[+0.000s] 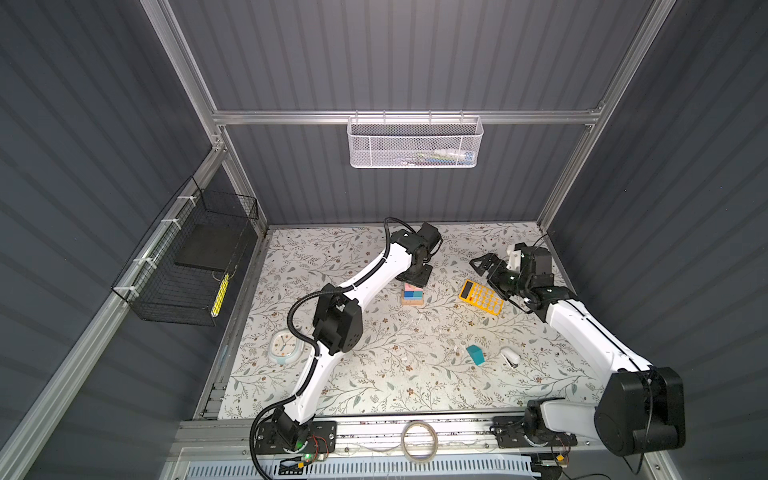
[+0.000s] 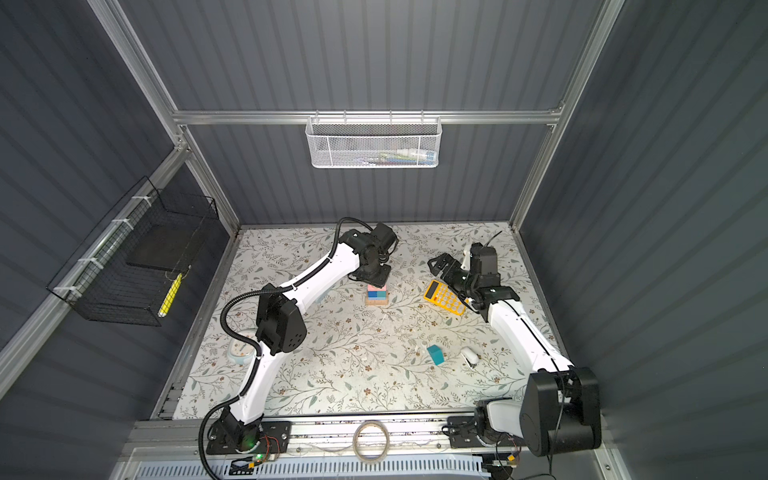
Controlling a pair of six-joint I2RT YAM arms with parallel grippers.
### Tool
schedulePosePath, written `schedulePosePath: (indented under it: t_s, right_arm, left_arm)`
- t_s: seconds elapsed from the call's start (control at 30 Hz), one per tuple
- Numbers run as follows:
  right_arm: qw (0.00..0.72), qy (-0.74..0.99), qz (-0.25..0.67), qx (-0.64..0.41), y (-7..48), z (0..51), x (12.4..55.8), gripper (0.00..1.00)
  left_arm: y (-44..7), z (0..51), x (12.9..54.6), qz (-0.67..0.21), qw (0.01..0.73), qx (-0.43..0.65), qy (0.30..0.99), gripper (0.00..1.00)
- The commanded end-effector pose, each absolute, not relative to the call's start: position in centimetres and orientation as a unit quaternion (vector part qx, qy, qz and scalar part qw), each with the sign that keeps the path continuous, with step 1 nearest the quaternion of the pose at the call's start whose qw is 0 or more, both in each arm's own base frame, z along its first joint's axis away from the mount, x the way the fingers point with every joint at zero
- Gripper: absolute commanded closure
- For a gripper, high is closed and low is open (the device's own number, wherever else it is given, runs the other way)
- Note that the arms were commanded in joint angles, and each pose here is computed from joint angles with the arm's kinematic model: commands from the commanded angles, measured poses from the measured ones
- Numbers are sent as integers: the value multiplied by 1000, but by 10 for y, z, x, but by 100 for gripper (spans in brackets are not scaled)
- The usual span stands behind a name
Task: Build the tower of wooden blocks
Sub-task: 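Lower the wooden cylinder with the left gripper onto the pink block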
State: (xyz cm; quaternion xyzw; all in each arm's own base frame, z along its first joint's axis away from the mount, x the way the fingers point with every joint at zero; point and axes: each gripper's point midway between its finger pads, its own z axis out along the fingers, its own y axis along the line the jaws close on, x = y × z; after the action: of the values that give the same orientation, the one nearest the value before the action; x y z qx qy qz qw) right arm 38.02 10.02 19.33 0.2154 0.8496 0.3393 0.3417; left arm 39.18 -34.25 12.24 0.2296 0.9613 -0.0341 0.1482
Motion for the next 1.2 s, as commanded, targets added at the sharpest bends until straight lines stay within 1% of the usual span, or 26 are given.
schedulePosePath:
  t_s: [0.0, 0.23, 0.47, 0.6, 1.17]
  right_arm:
    - [339, 850, 341, 217, 100, 190, 381, 1]
    - [339, 849, 341, 217, 100, 191, 381, 1]
    - [339, 850, 341, 216, 100, 191, 382, 1]
    - [339, 850, 341, 216, 100, 191, 382, 1]
    - [338, 850, 341, 216, 100, 190, 382, 1]
  left_arm:
    - [-341, 119, 389, -28, 135, 234, 962, 55]
    - [-341, 119, 389, -28, 136, 234, 962, 55]
    - [-341, 119, 390, -28, 138, 231, 963, 61]
    - [-342, 120, 391, -29, 140, 229, 963, 63]
    - [-342, 117, 393, -25, 141, 228, 963, 64]
